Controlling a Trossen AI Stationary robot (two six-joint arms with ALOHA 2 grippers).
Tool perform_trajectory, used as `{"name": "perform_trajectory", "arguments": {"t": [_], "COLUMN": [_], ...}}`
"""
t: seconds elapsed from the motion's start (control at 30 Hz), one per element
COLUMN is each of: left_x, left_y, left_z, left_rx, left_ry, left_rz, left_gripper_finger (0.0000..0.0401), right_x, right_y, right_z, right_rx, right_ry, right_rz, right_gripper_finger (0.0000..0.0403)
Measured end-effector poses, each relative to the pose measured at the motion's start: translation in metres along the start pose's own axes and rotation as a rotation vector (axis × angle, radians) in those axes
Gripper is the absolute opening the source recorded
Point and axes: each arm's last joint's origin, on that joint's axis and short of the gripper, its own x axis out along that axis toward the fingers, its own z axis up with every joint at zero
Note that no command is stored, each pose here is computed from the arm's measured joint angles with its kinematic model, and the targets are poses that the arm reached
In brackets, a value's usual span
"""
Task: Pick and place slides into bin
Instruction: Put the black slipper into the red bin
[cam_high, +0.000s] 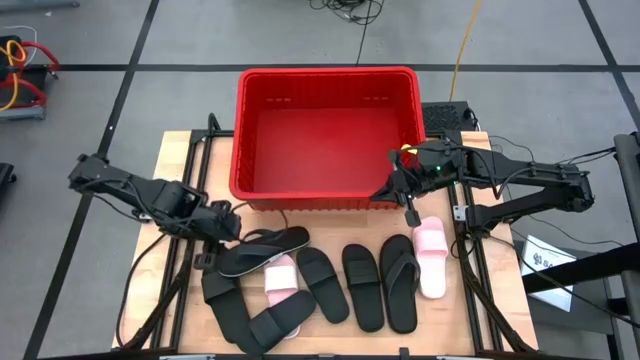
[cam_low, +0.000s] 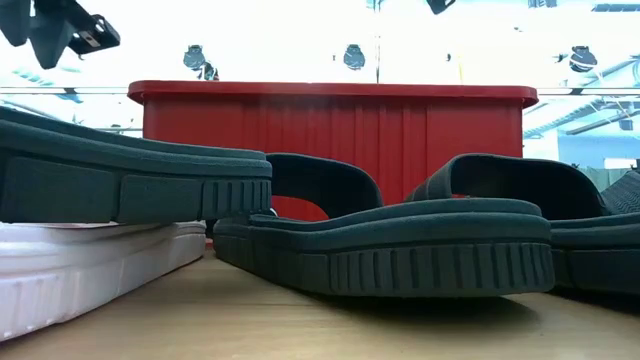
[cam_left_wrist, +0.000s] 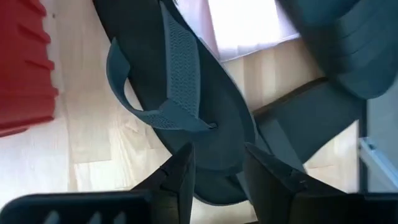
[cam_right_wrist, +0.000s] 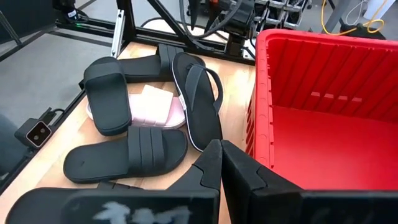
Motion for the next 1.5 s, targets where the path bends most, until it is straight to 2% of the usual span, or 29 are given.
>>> {"name": "perform_trajectory", "arguments": {"t": [0.13,0.47,0.77,1.0,1.13,1.33,1.5], "left_x": [0.009,0.033,0.054,0.060,0.063,0.066,0.080], "left_y": [-0.003,-0.006,0.012,0.031,0.042,0.050,0.055], "left_z": [0.008,0.026,0.024,0.024,0.022,0.020,0.013], "left_rx": [0.029,0.062,0.043,-0.012,-0.056,-0.044,-0.101], "left_ry": [-0.010,-0.081,-0.061,-0.030,-0.022,-0.011,-0.008], "left_rz": [0.042,0.028,0.058,-0.062,-0.056,-0.110,-0.115], "left_gripper_finger": [0.0127,0.0127,0.0127,0.0127,0.0127,0.0127,0.0127], "right_x": [0.000,0.001,0.007,0.007,0.007,0.007,0.007], "right_y": [0.000,0.000,0.001,0.000,0.000,0.000,0.000], "right_z": [0.000,-0.003,-0.012,-0.010,-0.010,-0.010,-0.010], "right_rx": [-0.007,-0.003,0.015,0.012,0.011,0.011,0.012], "right_ry": [0.002,0.012,0.045,0.020,0.017,0.017,0.017], "right_rz": [0.000,0.003,0.011,0.005,0.004,0.004,0.004], "right_gripper_finger": [0.0000,0.0000,0.0000,0.0000,0.0000,0.0000,0.0000]}}
